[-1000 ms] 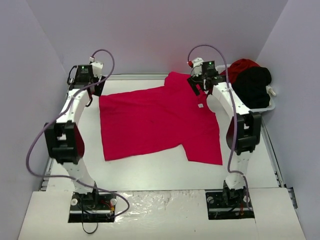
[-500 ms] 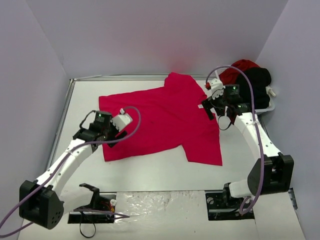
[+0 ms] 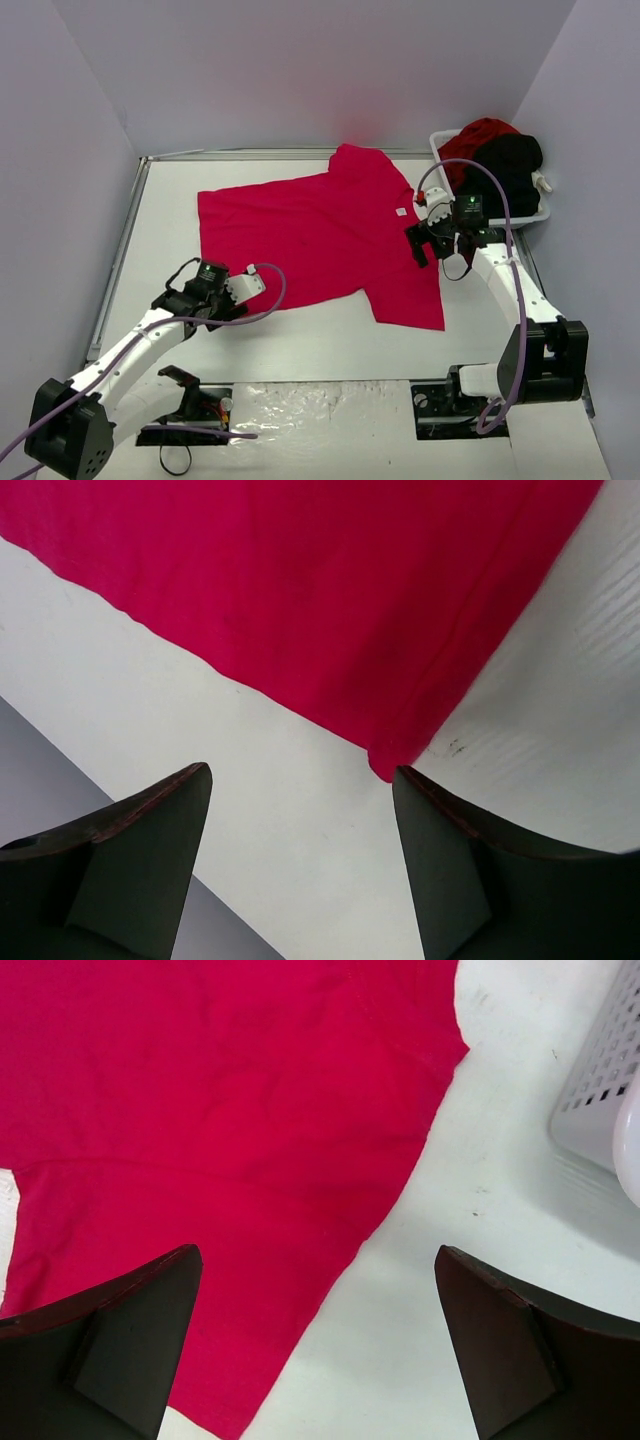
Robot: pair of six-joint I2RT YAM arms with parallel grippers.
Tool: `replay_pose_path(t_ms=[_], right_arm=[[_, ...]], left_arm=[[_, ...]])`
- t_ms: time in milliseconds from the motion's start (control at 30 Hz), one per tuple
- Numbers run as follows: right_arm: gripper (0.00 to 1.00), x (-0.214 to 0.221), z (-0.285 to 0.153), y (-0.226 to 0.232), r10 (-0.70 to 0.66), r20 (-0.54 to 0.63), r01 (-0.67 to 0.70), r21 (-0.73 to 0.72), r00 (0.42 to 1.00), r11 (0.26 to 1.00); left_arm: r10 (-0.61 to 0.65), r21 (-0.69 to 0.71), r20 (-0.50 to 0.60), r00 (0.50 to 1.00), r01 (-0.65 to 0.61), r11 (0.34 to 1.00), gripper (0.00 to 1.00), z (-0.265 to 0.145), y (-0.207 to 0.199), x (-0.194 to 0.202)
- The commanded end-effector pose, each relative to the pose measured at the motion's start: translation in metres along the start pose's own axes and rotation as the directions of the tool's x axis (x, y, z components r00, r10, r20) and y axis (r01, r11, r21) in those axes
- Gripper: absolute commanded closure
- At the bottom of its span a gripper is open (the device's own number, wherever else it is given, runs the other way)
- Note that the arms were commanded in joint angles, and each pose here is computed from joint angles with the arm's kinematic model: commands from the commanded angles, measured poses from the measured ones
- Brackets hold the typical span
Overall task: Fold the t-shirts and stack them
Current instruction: Flatten out the tshirt
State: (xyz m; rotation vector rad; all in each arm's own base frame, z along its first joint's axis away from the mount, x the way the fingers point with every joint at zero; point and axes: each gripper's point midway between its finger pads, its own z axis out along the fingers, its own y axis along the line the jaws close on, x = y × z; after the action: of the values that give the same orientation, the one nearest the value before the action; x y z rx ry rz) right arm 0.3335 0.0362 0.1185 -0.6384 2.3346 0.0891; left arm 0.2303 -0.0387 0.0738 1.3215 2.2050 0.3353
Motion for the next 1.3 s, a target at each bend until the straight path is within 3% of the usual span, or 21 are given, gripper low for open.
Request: replay_pose_path(t_ms=[0, 400, 500, 600, 633, 767, 900, 1133, 1267], right_arm=[[0.01, 0.002, 0.001, -0.002, 0.034, 0.005, -0.034, -0.011, 0.999, 0.999], [0.01, 0.015, 0.007, -0.01, 0.071, -0.034, -0.071, -0.006, 0.997, 0.997], [0.01, 0.021, 0.008, -0.016, 0.091, -0.047, -0.091, 0.006, 0.995, 0.996], [0.01, 0.022, 0.008, -0.018, 0.094, -0.049, -0.094, 0.014, 0.994, 0.995], [0.01, 0.021, 0.006, -0.019, 0.095, -0.044, -0.095, 0.017, 0.994, 0.995], [0.01, 0.018, 0.002, -0.02, 0.089, -0.032, -0.088, 0.024, 0.996, 0.996], [0.01, 0.014, -0.008, -0.016, 0.028, -0.04, -0.029, -0.012, 0.999, 1.0], [0.03, 0.046, -0.033, 0.005, -0.18, -0.166, 0.153, -0.162, 0.97, 0.975], [0.04, 0.058, -0.046, 0.016, -0.346, -0.17, 0.294, -0.269, 0.923, 0.917]], left_arm=[[0.06, -0.045, -0.009, 0.998, -0.061, 0.997, 0.28, 0.006, 0.006, 0.003], [0.1, 0.028, -0.059, 0.993, -0.099, 0.995, 0.31, 0.038, -0.016, 0.017], [0.103, 0.071, -0.067, 0.992, -0.098, 0.993, 0.44, 0.042, -0.02, 0.014], [0.11, 0.122, -0.092, 0.99, -0.098, 0.988, 0.76, 0.044, -0.025, 0.014], [0.115, 0.148, -0.113, 0.987, -0.097, 0.984, 0.97, 0.044, -0.028, 0.018], [0.079, 0.134, -0.113, 0.99, -0.064, 0.989, 0.98, 0.038, -0.02, 0.011], [0.01, -0.009, -0.113, 0.994, -0.011, 1.0, 0.98, 0.03, 0.013, 0.005], [-0.181, -0.103, -0.192, 0.964, 0.164, 0.981, 0.98, 0.044, 0.076, 0.013], [-0.281, -0.129, -0.2, 0.939, 0.259, 0.957, 0.98, 0.061, 0.11, 0.009]])
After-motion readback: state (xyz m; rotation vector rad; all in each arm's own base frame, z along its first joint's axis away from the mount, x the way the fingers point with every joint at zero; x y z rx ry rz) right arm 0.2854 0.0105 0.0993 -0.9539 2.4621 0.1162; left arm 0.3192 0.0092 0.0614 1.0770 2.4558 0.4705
